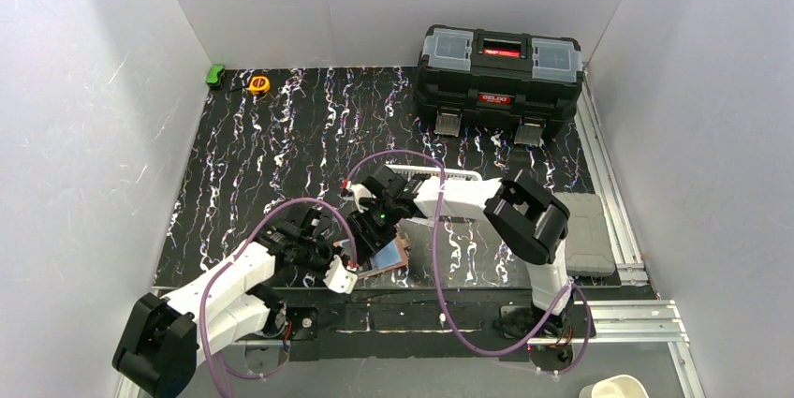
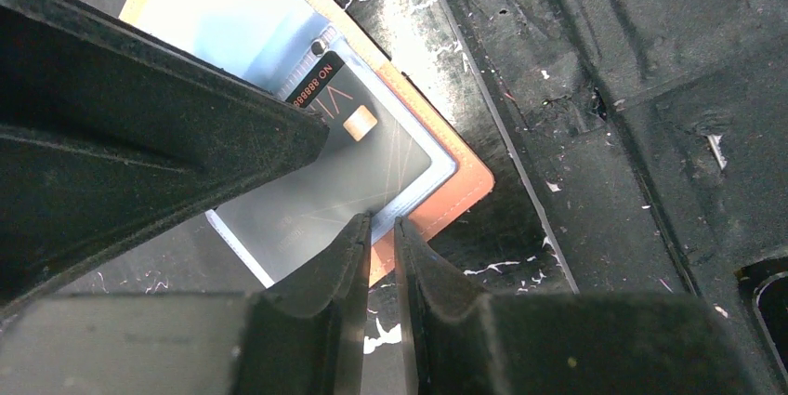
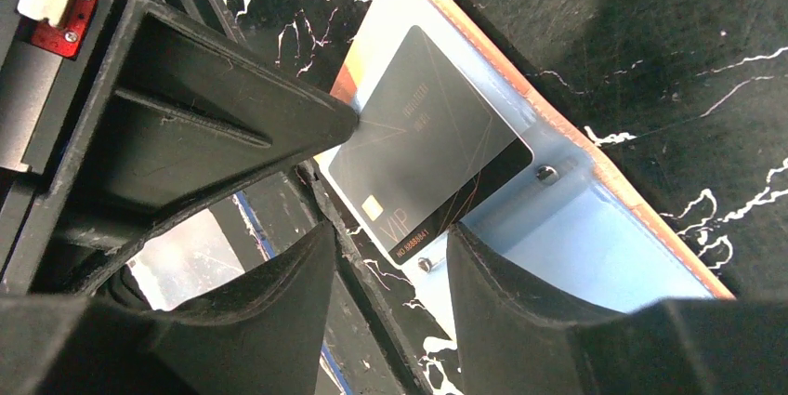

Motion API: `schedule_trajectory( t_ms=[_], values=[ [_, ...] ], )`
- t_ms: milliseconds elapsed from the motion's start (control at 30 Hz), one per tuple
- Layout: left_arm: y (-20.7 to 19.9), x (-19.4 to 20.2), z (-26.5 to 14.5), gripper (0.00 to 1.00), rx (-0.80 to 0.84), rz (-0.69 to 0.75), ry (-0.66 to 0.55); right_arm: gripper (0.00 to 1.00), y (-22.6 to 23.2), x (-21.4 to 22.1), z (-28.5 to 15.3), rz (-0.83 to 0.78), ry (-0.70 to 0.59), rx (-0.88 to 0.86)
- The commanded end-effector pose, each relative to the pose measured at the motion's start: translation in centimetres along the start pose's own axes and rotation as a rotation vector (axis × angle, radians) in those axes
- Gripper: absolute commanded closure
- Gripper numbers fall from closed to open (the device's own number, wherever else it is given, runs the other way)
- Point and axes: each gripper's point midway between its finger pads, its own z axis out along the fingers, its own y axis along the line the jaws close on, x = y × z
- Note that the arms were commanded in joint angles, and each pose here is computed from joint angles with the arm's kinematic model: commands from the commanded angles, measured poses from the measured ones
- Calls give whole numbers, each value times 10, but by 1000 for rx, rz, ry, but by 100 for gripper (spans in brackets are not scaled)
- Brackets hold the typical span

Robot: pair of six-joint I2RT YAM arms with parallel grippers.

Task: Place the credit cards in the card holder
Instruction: Insert the credit card into the card holder.

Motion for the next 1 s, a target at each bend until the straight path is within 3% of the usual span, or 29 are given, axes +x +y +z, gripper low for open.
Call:
schedule_trajectory(
  t_ms=[0,233,333,367,567,700,767,833,900,967],
  values=[
    [-12,-4,5,85,26,-14,-36,46,20,-16,5,-43,-20,-60],
    [-6,-5,0,85,4,-26,-23,46,22,-21,-6,-48,-29,-47],
    [-3,-7,-7,85,-17,-29,-7,55,14,-30,-29,-33,-79,-1],
    [-1,-10,-16,86,-48,-33,8,64,9,-29,-51,-34,-108,69],
    [9,-21,-42,85,-118,-102,42,60,-8,-11,-79,5,-120,235],
    [25,-26,-59,84,-196,-206,67,78,-33,-3,-96,65,-126,390],
    [40,-27,-70,83,-249,-265,86,76,-45,-2,-110,87,-140,482],
    [56,-28,-84,80,-313,-338,108,70,-59,-3,-139,95,-191,640],
    [73,-31,-99,77,-387,-417,111,75,-66,-1,-174,93,-282,773],
    [87,-32,-113,75,-447,-509,112,86,-58,-9,-199,97,-475,770]
  ],
)
